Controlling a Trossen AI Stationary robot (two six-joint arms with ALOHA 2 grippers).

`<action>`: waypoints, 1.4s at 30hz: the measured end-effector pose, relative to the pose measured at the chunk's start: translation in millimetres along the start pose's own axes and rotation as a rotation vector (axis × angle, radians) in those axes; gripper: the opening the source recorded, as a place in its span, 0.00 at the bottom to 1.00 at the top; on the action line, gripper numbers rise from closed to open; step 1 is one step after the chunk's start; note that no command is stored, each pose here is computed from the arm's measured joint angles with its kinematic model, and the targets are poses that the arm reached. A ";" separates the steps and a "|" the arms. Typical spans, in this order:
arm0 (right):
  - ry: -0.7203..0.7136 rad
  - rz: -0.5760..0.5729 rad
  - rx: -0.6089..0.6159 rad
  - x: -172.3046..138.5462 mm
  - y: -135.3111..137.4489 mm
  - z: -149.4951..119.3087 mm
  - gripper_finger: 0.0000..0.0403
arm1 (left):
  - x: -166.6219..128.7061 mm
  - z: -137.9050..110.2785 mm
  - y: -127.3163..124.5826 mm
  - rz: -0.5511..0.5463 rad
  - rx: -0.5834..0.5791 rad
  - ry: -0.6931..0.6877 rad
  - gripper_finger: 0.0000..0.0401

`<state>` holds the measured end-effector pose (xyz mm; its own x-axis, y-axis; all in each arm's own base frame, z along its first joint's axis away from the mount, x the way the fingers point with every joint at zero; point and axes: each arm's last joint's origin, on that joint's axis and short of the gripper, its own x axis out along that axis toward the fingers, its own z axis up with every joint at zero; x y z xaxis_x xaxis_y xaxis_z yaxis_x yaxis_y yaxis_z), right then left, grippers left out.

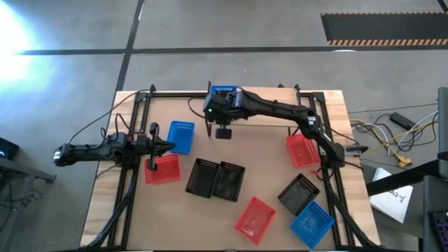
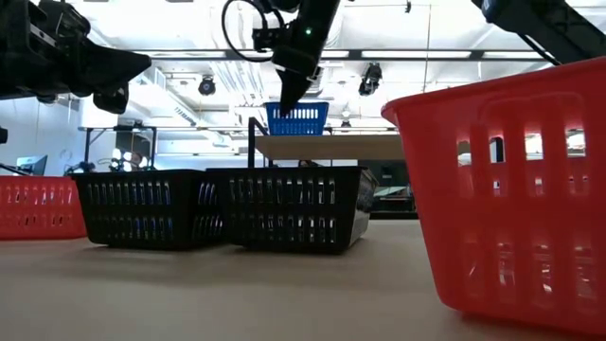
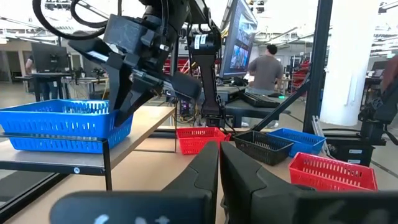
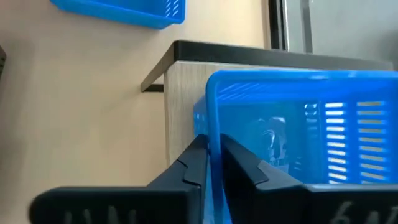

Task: Stack baskets on shelf by color
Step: Put the middle blue basket on the shelf, then put the middle black basket on the shelf

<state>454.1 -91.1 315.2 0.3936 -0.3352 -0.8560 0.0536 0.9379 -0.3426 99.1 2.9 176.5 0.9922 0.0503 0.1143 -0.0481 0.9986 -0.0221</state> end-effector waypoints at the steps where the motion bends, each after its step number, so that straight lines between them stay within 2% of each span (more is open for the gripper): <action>1: -0.005 -0.001 -0.005 -0.9 -0.3 0.3 0.13 | 0.0 0.0 0.0 0.000 0.000 0.000 0.00; 8: -0.085 -0.021 0.003 -24.9 -5.0 3.0 0.30 | 0.0 0.1 0.0 0.000 0.000 0.000 0.00; 13: -0.156 0.002 0.060 -61.5 9.7 2.9 0.32 | 0.0 0.0 0.0 0.000 0.000 0.000 0.00; 16: -0.178 0.047 0.030 -76.4 44.4 3.7 0.31 | 0.0 0.0 0.0 0.000 0.000 0.000 0.00; 20: -0.188 0.126 -0.029 -81.4 112.2 -3.3 0.28 | 0.0 0.0 0.0 0.000 0.000 0.000 0.00; 23: -0.225 0.163 -0.070 -75.0 169.3 -16.6 0.26 | 0.0 0.0 0.0 0.000 0.000 0.000 0.00; 27: -0.353 0.177 -0.036 -64.1 242.7 -40.2 0.23 | 0.1 -0.1 0.0 0.000 0.000 0.001 0.00; 31: -0.448 0.211 -0.032 -56.3 289.2 -63.2 0.20 | 0.1 -0.1 0.0 0.000 0.000 0.001 0.00; 33: -0.452 0.190 0.031 -50.0 294.8 -67.8 0.20 | 0.0 0.0 0.0 0.000 0.000 0.000 0.00; 37: -0.388 0.199 0.149 -40.2 283.3 -68.3 0.24 | 0.1 -0.1 0.0 0.000 0.000 0.001 0.00; 42: -0.298 0.353 0.209 -25.7 273.9 -68.7 0.38 | 0.0 0.0 0.0 0.000 0.000 0.000 0.00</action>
<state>395.6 168.4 216.7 0.6637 0.0164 -0.7478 0.0412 0.9974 0.0585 99.1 2.9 176.4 0.9922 0.0502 0.1145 -0.0480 0.9986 -0.0219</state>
